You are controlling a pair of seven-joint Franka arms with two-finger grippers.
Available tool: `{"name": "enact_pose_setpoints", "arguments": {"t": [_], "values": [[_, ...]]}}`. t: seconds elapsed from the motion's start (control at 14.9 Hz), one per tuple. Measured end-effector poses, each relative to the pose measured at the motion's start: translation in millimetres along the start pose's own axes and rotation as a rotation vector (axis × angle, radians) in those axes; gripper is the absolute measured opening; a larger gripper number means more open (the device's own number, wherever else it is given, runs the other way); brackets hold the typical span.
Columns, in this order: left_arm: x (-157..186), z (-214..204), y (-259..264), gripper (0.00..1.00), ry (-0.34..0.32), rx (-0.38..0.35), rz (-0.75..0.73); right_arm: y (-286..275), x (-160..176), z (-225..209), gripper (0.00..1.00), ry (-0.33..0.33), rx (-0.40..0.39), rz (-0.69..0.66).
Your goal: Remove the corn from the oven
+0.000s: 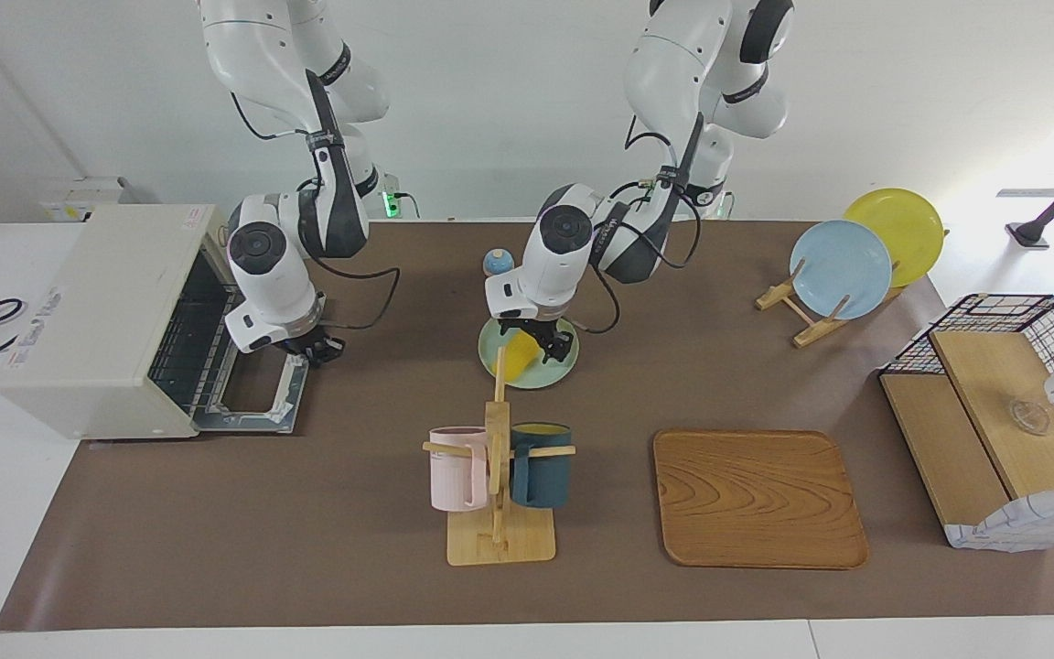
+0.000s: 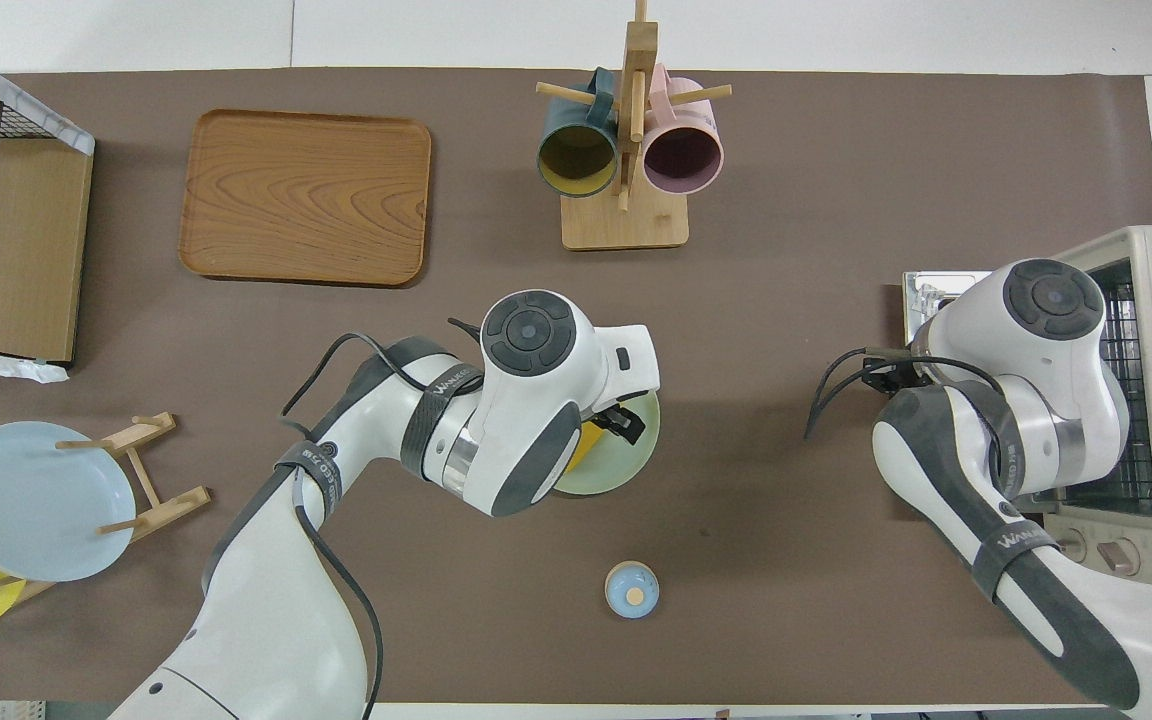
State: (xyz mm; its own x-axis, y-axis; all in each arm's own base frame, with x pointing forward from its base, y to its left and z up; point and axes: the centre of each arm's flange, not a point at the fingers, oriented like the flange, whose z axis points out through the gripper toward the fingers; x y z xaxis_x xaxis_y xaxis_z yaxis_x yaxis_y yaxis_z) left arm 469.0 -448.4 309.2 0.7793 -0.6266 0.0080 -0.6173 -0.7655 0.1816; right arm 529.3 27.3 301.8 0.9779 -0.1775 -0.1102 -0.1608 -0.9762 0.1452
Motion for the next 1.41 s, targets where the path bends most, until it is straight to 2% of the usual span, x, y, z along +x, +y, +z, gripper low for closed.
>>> {"name": "enact_pose_setpoints", "arguments": {"t": [0.27, 0.47, 0.54, 0.67, 0.74, 1.01, 1.21, 1.41], "values": [[-1.5, 4.1, -2.1, 0.96, 0.001, 0.002, -0.007, 10.9, 1.5, -57.7, 0.01, -0.054, -0.059, -0.091], [-1.4, 3.8, -4.2, 0.61, 0.001, -0.007, -0.031, 68.8, -2.4, -123.9, 0.01, -0.049, -0.074, -0.146], [-0.8, 2.1, -4.6, 0.57, 0.003, -0.024, -0.049, 101.4, -3.2, -141.6, 0.01, -0.038, -0.091, -0.158], [-0.6, -0.8, -7.8, 0.57, -0.005, -0.050, -0.085, 161.0, -7.8, -151.2, 0.01, -0.041, -0.083, -0.166], [-0.2, -6.2, -12.2, 0.57, -0.010, -0.059, -0.104, 166.2, -8.6, -153.6, 0.01, -0.036, -0.062, -0.174], [6.1, -72.0, -64.0, 0.57, 0.010, -0.092, -0.198, 160.4, -7.0, -158.9, 0.01, -0.036, -0.068, -0.185], [7.7, -120.8, -111.9, 0.57, 0.067, -0.097, -0.290, 156.4, -5.4, -195.9, 0.01, -0.023, -0.037, -0.175], [2.1, -140.7, -177.4, 0.57, 0.105, -0.083, -0.391, 138.1, -8.2, -244.7, 0.01, -0.009, -0.002, -0.195]]}}
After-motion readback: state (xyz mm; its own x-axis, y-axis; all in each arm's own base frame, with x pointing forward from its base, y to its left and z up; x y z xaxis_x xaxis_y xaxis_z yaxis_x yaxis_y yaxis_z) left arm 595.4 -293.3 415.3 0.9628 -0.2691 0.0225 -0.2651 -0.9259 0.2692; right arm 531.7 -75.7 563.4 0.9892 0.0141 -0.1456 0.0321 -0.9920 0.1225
